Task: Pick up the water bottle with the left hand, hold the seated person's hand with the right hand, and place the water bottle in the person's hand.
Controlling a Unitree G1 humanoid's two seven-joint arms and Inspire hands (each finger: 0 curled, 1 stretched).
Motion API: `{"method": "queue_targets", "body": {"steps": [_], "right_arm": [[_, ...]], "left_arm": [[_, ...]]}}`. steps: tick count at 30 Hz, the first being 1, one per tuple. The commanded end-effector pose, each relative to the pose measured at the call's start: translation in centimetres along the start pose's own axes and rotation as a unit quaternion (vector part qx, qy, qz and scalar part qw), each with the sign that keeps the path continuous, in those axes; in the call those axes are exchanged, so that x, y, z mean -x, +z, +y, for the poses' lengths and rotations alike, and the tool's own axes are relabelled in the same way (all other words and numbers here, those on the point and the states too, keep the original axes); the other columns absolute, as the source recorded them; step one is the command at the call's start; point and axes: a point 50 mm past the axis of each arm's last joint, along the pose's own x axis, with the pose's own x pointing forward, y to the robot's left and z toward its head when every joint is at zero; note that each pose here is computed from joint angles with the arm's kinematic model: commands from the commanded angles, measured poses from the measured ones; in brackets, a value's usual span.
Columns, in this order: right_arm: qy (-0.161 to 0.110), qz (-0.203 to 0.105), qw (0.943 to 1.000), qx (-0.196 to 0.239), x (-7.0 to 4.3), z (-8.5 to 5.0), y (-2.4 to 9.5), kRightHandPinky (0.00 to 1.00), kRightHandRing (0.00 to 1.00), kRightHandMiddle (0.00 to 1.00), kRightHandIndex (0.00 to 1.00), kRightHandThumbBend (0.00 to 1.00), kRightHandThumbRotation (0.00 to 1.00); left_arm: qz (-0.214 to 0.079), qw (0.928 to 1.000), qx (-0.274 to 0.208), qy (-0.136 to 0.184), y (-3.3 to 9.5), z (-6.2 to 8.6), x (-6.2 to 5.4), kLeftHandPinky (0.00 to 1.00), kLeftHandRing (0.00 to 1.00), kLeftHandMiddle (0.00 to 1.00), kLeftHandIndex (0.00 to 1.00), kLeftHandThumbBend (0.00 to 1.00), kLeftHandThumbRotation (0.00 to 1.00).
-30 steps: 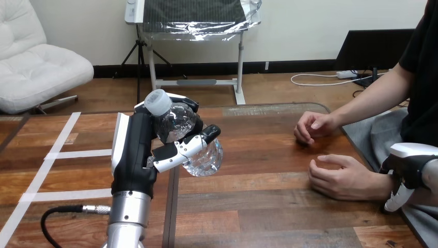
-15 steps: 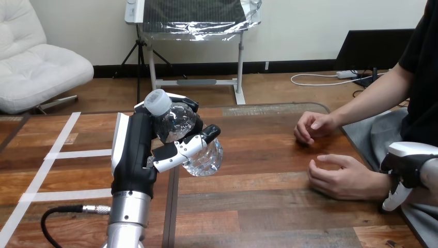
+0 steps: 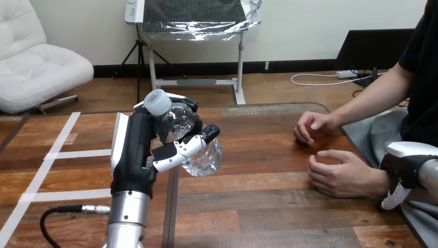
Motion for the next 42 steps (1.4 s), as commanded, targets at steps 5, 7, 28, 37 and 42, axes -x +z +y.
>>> {"method": "queue_targets", "body": {"steps": [5, 7, 28, 37, 42], "right_arm": [[0.032, -0.027, 0.9987, 0.028, -0.6, 2.2, 1.8, 0.45, 0.58, 0.68, 0.61, 0.68, 0.00], [0.031, -0.028, 0.9990, 0.016, -0.6, 2.3, 1.8, 0.44, 0.58, 0.68, 0.63, 0.68, 0.00], [0.035, -0.034, 0.9987, 0.012, -1.0, 3.3, 2.1, 0.56, 0.71, 0.76, 0.54, 0.66, 0.00], [0.026, -0.044, 0.9986, 0.007, -1.0, 3.3, 2.0, 0.55, 0.68, 0.74, 0.56, 0.64, 0.00], [0.024, -0.042, 0.9988, 0.001, -1.0, 3.1, 2.1, 0.53, 0.66, 0.74, 0.55, 0.63, 0.00]], "left_arm": [[-0.061, 0.9980, 0.003, 0.015, 2.3, 0.4, -1.3, 0.37, 0.42, 0.46, 0.49, 0.62, 0.00], [-0.061, 0.9980, 0.006, 0.015, 2.3, 0.4, -1.3, 0.37, 0.42, 0.46, 0.49, 0.62, 0.00], [-0.060, 0.9980, 0.003, 0.016, 2.5, 0.5, -1.2, 0.37, 0.42, 0.46, 0.49, 0.62, 0.00], [-0.059, 0.9981, 0.002, 0.018, 2.4, 0.6, -1.2, 0.37, 0.42, 0.46, 0.49, 0.62, 0.00], [-0.058, 0.9981, 0.001, 0.019, 2.4, 0.6, -1.3, 0.37, 0.42, 0.46, 0.49, 0.62, 0.00]]}}
